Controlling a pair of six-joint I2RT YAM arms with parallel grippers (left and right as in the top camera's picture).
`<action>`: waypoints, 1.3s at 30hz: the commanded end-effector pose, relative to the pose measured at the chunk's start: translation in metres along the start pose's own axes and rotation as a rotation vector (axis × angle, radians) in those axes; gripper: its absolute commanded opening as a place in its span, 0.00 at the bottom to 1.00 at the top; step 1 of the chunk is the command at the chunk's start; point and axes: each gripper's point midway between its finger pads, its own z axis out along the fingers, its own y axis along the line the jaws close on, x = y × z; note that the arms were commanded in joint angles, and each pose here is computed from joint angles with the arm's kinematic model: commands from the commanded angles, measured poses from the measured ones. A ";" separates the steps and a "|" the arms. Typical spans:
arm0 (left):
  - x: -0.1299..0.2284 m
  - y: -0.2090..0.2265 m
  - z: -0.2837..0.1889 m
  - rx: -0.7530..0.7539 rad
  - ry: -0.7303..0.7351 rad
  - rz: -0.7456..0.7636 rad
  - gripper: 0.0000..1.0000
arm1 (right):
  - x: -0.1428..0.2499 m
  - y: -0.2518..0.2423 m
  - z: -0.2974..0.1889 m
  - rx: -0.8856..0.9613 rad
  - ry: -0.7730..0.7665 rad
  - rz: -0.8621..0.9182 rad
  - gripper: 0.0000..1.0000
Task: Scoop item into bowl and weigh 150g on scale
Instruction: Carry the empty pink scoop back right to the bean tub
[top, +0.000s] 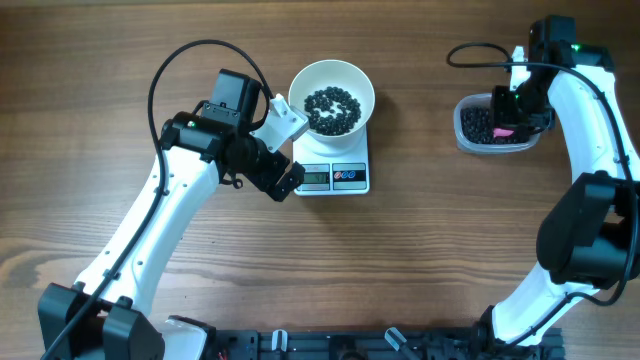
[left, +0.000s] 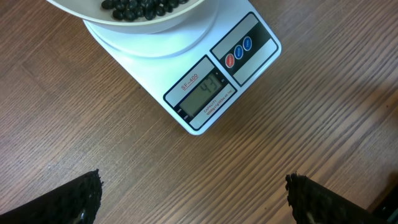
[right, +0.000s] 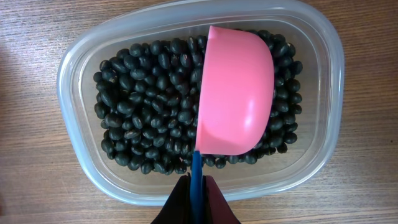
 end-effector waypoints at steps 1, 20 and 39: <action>-0.003 0.000 0.000 0.013 -0.011 0.013 1.00 | 0.003 0.000 0.022 -0.018 0.052 -0.002 0.04; -0.003 0.000 0.000 0.013 -0.011 0.013 1.00 | 0.000 0.018 0.040 -0.122 0.025 0.043 0.04; -0.003 0.000 0.000 0.013 -0.012 0.013 1.00 | -0.009 -0.039 0.037 0.211 -0.014 0.024 0.04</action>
